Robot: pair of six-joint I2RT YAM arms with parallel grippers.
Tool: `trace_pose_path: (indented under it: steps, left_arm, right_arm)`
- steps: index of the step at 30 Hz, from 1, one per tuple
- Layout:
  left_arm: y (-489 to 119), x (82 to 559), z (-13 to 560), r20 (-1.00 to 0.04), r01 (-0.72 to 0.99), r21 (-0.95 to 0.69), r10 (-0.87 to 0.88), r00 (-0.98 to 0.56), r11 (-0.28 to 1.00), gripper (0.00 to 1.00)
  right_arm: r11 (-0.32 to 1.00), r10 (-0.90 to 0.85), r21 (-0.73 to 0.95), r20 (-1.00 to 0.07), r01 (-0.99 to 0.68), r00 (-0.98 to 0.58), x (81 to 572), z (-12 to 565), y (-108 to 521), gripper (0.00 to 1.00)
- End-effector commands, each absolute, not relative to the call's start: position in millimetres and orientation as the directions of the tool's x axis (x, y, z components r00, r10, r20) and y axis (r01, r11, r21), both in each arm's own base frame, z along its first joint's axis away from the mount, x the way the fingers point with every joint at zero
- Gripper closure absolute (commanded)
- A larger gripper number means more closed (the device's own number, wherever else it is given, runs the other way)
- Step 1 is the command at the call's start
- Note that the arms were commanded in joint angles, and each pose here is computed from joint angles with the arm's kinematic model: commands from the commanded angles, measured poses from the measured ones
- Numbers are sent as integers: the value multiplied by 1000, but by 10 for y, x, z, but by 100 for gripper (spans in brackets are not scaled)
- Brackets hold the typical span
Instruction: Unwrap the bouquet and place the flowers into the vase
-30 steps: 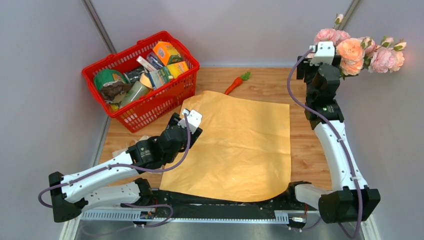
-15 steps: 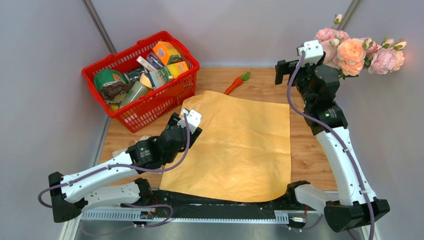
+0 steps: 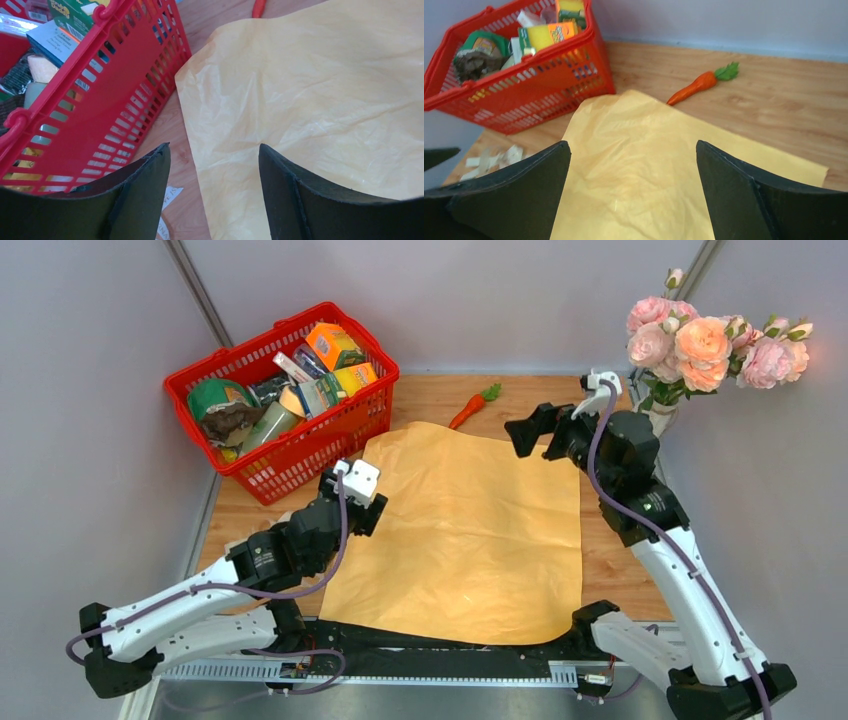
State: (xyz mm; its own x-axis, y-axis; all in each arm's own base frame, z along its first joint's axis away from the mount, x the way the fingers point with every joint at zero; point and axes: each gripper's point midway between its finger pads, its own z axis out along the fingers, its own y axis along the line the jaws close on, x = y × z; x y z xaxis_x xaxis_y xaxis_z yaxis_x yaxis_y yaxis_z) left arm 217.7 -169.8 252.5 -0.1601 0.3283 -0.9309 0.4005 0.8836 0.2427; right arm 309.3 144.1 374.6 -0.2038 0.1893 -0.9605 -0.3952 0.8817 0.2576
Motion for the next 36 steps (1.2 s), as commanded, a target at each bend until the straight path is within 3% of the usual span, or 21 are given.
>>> trace_pose_path:
  steps: [1,6,12,23,36]
  left_arm:
    - [-1790,2151,2732,-965,418,136,216,-149,898,27]
    - [-1984,1944,2783,-972,507,-87,38,-232,858,26]
    - [-2038,1721,2871,-929,533,-339,-187,-319,775,25]
    - [-1845,1580,2989,-911,541,-404,-268,-315,737,25]
    - [-1798,1589,2920,-915,526,-387,-247,-318,758,25]
  right_arm:
    - [792,232,395,-900,-465,-369,2746,3306,1659,0]
    - [774,263,479,-839,-415,-477,2503,2822,1637,0]
    - [729,298,497,-850,-472,-434,2181,2915,1594,0]
    - [803,281,416,-896,-427,-344,1919,2924,1266,0]
    - [810,296,400,-910,-430,-289,1857,3077,1195,0]
